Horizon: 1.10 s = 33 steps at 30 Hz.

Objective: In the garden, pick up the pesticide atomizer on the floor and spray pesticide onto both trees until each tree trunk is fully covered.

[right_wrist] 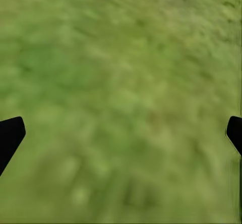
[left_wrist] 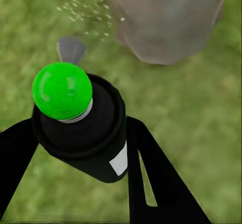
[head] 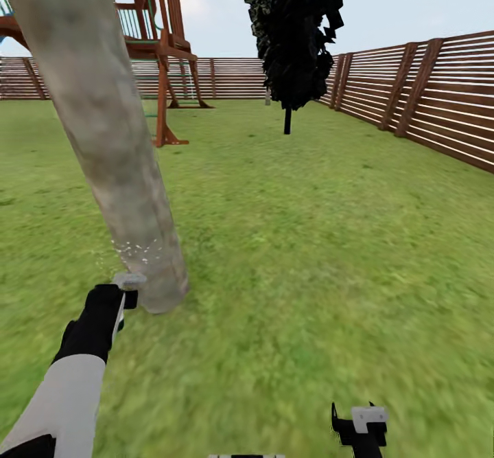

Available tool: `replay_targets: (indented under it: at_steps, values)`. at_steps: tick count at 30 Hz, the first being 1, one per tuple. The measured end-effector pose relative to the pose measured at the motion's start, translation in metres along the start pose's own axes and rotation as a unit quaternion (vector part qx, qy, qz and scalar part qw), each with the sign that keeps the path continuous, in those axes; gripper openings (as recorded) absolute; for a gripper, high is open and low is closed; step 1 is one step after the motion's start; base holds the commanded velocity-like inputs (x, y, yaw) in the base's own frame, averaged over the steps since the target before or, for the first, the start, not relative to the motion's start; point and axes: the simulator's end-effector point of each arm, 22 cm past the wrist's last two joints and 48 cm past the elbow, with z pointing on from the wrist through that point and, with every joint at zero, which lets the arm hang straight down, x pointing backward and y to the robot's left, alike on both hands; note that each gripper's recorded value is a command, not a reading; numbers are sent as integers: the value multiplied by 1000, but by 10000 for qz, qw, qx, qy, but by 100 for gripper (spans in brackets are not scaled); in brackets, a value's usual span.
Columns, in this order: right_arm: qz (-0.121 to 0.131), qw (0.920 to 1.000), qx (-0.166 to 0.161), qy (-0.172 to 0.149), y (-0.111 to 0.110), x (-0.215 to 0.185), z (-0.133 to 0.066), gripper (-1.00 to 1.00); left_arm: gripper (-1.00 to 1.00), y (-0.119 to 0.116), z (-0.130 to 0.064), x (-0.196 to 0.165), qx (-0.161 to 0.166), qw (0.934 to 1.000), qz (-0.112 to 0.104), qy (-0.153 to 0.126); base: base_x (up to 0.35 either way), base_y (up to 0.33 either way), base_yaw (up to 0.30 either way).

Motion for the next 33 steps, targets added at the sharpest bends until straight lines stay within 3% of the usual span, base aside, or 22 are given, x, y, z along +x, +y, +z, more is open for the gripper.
replay_targets:
  at_steps: [2,3,4,6,8,12,14,16,17,19,21,22,23,25,27,29,33]
  values:
    - [0,10000,0,2,0,0,0,100,-100,-14,9,22,126,9996,51,243,118,-261,5]
    - [-3,10000,-3,1,0,0,0,100,-100,-49,10,37,329,9985,189,388,117,-261,0]
    - [2,10000,3,2,0,0,0,100,-100,-82,4,40,653,9969,58,425,117,-261,0]
    - [-1,10000,0,1,0,0,0,100,-100,-71,7,41,521,9977,134,423,117,-261,0]
    - [0,10000,-1,1,0,0,0,100,-100,-24,17,49,167,9985,184,482,118,-237,0]
    - [0,10000,0,1,0,0,0,100,-100,8,24,67,-42,9980,183,601,118,-207,0]
    - [-1,10000,2,1,0,0,0,100,-100,0,24,72,35,9979,150,635,118,-182,0]
    - [0,10000,1,2,0,0,0,100,-100,-25,24,83,233,9967,167,755,125,-177,0]
    - [-1,10000,3,1,0,0,0,100,-100,-49,23,83,399,9967,184,683,149,-176,0]
    - [-3,10000,4,1,-1,0,0,100,-100,-51,24,78,358,9977,219,528,163,-158,0]
    - [-5,10000,4,0,-1,0,0,100,-100,-26,29,78,176,9984,137,511,164,-122,75]
    - [-2,10000,7,2,-1,0,0,100,-100,0,33,81,52,9985,-73,542,124,-56,210]
    - [-5,10000,2,0,-1,0,0,100,-100,27,35,80,-176,9984,-28,543,67,-29,243]
    - [-3,10000,4,1,-1,0,0,100,-100,38,37,83,-216,9981,-138,558,26,-11,264]
    - [-2,10000,5,1,-1,0,0,100,-100,31,39,96,-143,9976,-139,661,4,-2,276]
    - [-3,10000,5,4,-1,0,0,100,-100,2,43,127,92,9953,-78,962,72,-55,257]
    - [-3,10000,3,8,-1,1,0,100,-100,-24,51,128,287,9976,-17,631,208,-182,32]
